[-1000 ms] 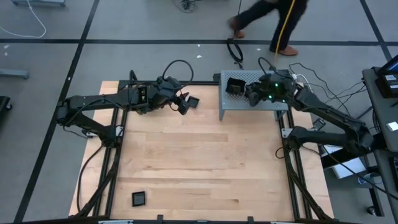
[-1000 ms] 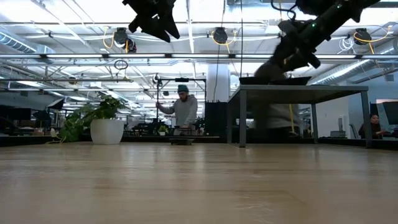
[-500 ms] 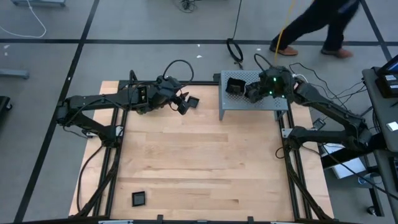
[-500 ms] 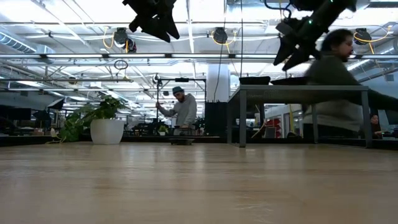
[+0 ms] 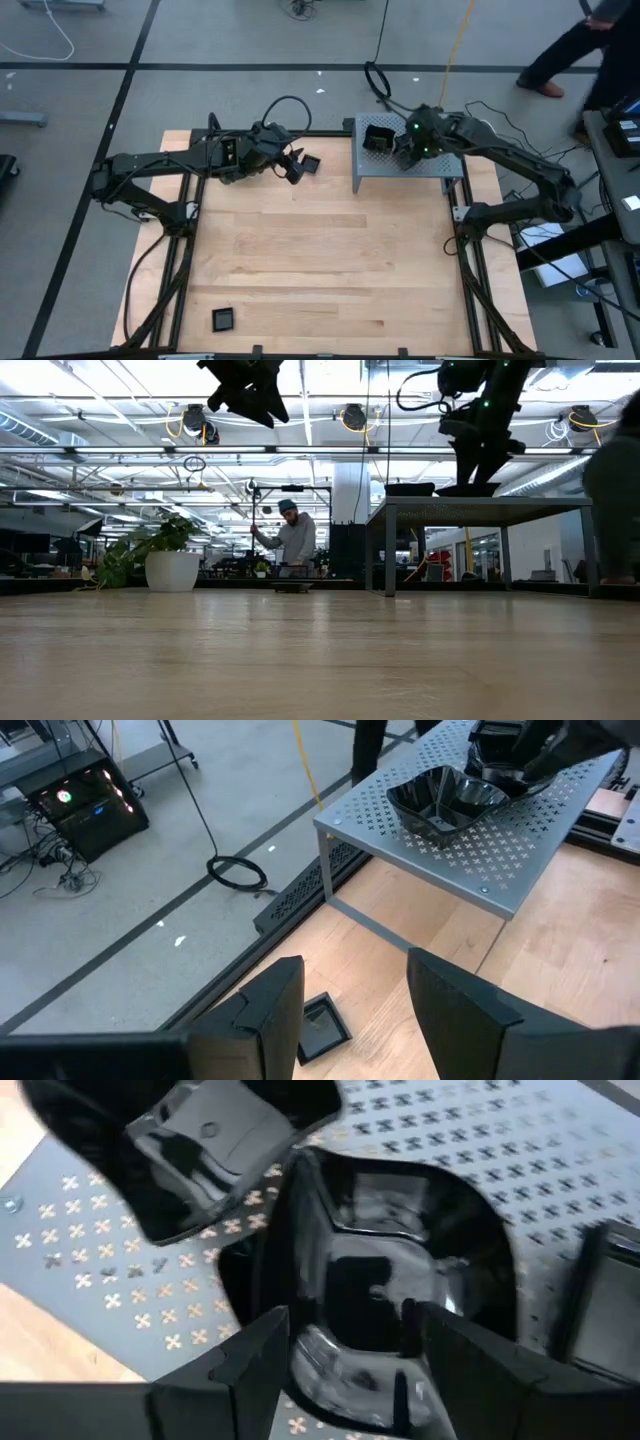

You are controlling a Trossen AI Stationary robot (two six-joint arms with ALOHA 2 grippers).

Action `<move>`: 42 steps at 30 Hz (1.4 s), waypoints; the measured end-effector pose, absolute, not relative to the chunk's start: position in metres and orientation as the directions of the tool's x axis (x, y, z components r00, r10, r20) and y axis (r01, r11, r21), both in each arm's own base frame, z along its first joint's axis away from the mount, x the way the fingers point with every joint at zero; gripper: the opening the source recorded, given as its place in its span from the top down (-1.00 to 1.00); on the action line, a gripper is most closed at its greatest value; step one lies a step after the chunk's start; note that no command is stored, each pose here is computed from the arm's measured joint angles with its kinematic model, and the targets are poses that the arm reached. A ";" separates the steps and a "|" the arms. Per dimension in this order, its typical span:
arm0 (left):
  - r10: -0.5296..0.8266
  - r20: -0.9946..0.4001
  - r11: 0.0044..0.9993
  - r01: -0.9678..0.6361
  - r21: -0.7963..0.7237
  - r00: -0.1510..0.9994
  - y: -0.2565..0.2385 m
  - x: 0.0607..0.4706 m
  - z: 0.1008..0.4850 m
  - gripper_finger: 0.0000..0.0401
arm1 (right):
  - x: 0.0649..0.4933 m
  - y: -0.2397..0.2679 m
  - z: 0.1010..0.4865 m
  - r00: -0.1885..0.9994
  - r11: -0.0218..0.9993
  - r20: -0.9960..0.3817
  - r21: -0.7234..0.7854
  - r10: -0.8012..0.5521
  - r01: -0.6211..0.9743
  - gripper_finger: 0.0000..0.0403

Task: Pick & Place Mini shaped plates
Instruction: Stack the leaf shaped plate on top of the leaf shaped plates on the shelf

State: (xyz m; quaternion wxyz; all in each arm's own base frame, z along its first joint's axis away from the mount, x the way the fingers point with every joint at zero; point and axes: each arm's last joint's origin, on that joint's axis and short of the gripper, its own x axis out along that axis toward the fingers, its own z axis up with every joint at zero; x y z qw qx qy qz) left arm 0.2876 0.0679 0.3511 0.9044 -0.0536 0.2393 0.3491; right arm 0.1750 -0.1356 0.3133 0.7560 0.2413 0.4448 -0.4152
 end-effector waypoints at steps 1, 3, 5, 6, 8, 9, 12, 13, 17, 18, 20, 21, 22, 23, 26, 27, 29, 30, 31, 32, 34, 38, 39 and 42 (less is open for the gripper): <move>0.606 -0.470 0.751 -0.657 0.071 0.642 0.068 0.288 0.351 0.08 | 0.178 -0.135 0.313 0.264 0.551 -0.872 -0.008 -0.412 0.835 -0.09; 0.606 -0.470 0.751 -0.656 0.071 0.642 0.068 0.288 0.351 0.08 | 0.182 -0.133 0.313 0.280 0.577 -0.864 -0.015 -0.419 0.817 -0.09; 0.606 -0.471 0.751 -0.657 0.072 0.641 0.068 0.288 0.351 0.08 | 0.186 -0.132 0.316 0.312 0.594 -0.844 -0.009 -0.435 0.804 -0.09; 0.605 -0.472 0.751 -0.656 0.073 0.641 0.068 0.288 0.351 0.08 | 0.188 -0.132 0.317 0.329 0.599 -0.833 -0.003 -0.444 0.801 -0.09; 0.605 -0.473 0.751 -0.656 0.074 0.640 0.068 0.287 0.351 0.08 | 0.190 -0.132 0.318 0.349 0.606 -0.819 0.002 -0.455 0.795 -0.09; 0.605 -0.474 0.751 -0.656 0.074 0.640 0.068 0.287 0.351 0.08 | 0.192 -0.132 0.319 0.358 0.614 -0.812 -0.001 -0.461 0.789 -0.09; 0.605 -0.474 0.751 -0.656 0.074 0.640 0.068 0.287 0.351 0.08 | 0.196 -0.134 0.317 0.336 0.613 -0.798 -0.052 -0.500 0.788 -0.09; 0.605 -0.474 0.751 -0.656 0.074 0.640 0.068 0.287 0.351 0.08 | 0.196 -0.135 0.316 0.319 0.608 -0.800 -0.071 -0.508 0.791 -0.09; 0.604 -0.478 0.752 -0.655 0.077 0.638 0.068 0.287 0.350 0.08 | 0.199 -0.134 0.314 0.316 0.613 -0.802 -0.078 -0.507 0.786 -0.09; 0.604 -0.482 0.752 -0.655 0.079 0.635 0.068 0.287 0.350 0.08 | 0.199 -0.134 0.314 0.317 0.616 -0.804 -0.075 -0.503 0.784 -0.09; 0.603 -0.485 0.752 -0.654 0.081 0.633 0.068 0.287 0.350 0.08 | 0.200 -0.133 0.314 0.319 0.620 -0.804 -0.076 -0.501 0.781 -0.09; 0.603 -0.485 0.752 -0.654 0.081 0.633 0.068 0.287 0.350 0.08 | 0.200 -0.133 0.314 0.320 0.620 -0.804 -0.076 -0.502 0.781 -0.09; 0.603 -0.485 0.752 -0.654 0.081 0.633 0.068 0.287 0.350 0.08 | 0.200 -0.133 0.314 0.322 0.620 -0.802 -0.075 -0.503 0.781 -0.09; 0.603 -0.485 0.752 -0.654 0.081 0.633 0.068 0.287 0.350 0.08 | 0.200 -0.132 0.315 0.325 0.620 -0.800 -0.074 -0.504 0.781 -0.09; 0.603 -0.485 0.752 -0.654 0.081 0.633 0.068 0.287 0.350 0.08 | 0.198 -0.131 0.318 0.335 0.619 -0.791 -0.068 -0.511 0.783 -0.09; 0.603 -0.485 0.752 -0.654 0.081 0.633 0.068 0.287 0.350 0.08 | 0.197 -0.131 0.319 0.340 0.618 -0.787 -0.065 -0.514 0.783 -0.09; 0.603 -0.485 0.752 -0.654 0.081 0.633 0.068 0.287 0.350 0.08 | 0.196 -0.130 0.320 0.344 0.612 -0.785 -0.055 -0.515 0.789 -0.09; 0.603 -0.485 0.752 -0.654 0.081 0.633 0.068 0.287 0.349 0.08 | 0.195 -0.130 0.320 0.345 0.601 -0.785 -0.043 -0.515 0.798 -0.09; 0.603 -0.485 0.752 -0.654 0.081 0.633 0.068 0.287 0.350 0.08 | 0.195 -0.130 0.320 0.346 0.589 -0.785 -0.031 -0.514 0.807 -0.09; 0.603 -0.485 0.752 -0.654 0.081 0.633 0.068 0.287 0.350 0.08 | 0.195 -0.130 0.320 0.345 0.581 -0.785 -0.022 -0.514 0.814 -0.09; 0.603 -0.486 0.752 -0.654 0.081 0.633 0.068 0.287 0.349 0.08 | 0.195 -0.129 0.320 0.341 0.572 -0.789 -0.015 -0.510 0.820 -0.09; 0.603 -0.486 0.752 -0.654 0.081 0.633 0.068 0.287 0.349 0.08 | 0.194 -0.127 0.318 0.358 0.563 -0.812 0.043 -0.462 0.826 -0.09; 0.603 -0.486 0.752 -0.654 0.081 0.633 0.068 0.287 0.349 0.08 | 0.195 -0.127 0.318 0.368 0.560 -0.814 0.065 -0.449 0.826 -0.09; 0.602 -0.487 0.753 -0.653 0.082 0.633 0.068 0.287 0.349 0.08 | 0.195 -0.126 0.319 0.375 0.547 -0.815 0.088 -0.441 0.833 -0.09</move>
